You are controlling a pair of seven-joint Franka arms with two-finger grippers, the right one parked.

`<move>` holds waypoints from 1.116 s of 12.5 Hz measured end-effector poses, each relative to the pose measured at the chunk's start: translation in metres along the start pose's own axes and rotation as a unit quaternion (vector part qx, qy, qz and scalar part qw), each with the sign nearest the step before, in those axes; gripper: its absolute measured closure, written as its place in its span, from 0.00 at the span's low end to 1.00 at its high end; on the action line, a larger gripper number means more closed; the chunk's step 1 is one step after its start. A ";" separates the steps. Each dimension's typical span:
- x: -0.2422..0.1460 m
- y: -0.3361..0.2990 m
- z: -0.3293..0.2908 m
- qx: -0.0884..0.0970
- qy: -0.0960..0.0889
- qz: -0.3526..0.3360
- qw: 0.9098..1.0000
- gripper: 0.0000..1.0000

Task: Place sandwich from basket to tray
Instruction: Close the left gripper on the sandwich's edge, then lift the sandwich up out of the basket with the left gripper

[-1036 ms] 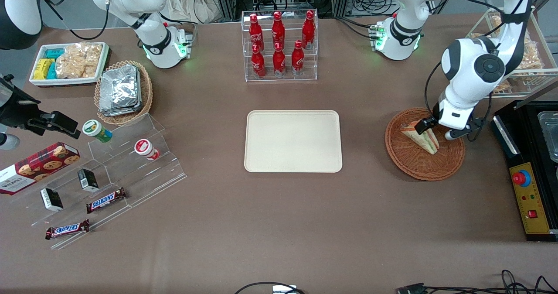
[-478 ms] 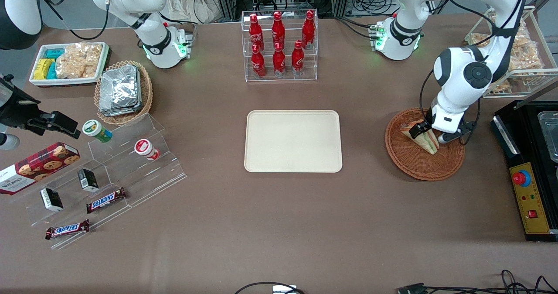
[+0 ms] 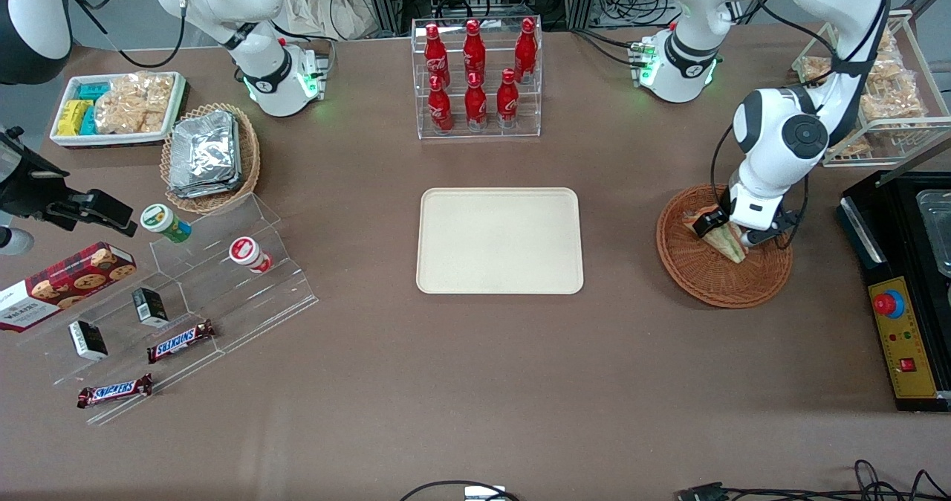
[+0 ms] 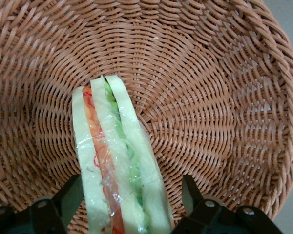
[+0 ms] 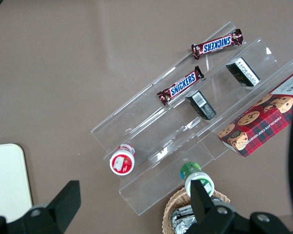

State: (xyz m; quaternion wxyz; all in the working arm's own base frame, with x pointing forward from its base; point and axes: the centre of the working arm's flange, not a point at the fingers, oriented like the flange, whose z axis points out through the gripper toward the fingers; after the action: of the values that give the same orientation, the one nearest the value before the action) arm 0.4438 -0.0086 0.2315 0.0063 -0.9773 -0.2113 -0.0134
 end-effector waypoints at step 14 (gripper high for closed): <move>0.017 -0.002 -0.137 0.037 -0.043 0.173 0.983 0.70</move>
State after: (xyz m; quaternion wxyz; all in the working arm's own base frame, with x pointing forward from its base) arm 0.4555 -0.0026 0.3687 0.0361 -0.9978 -0.0398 0.0375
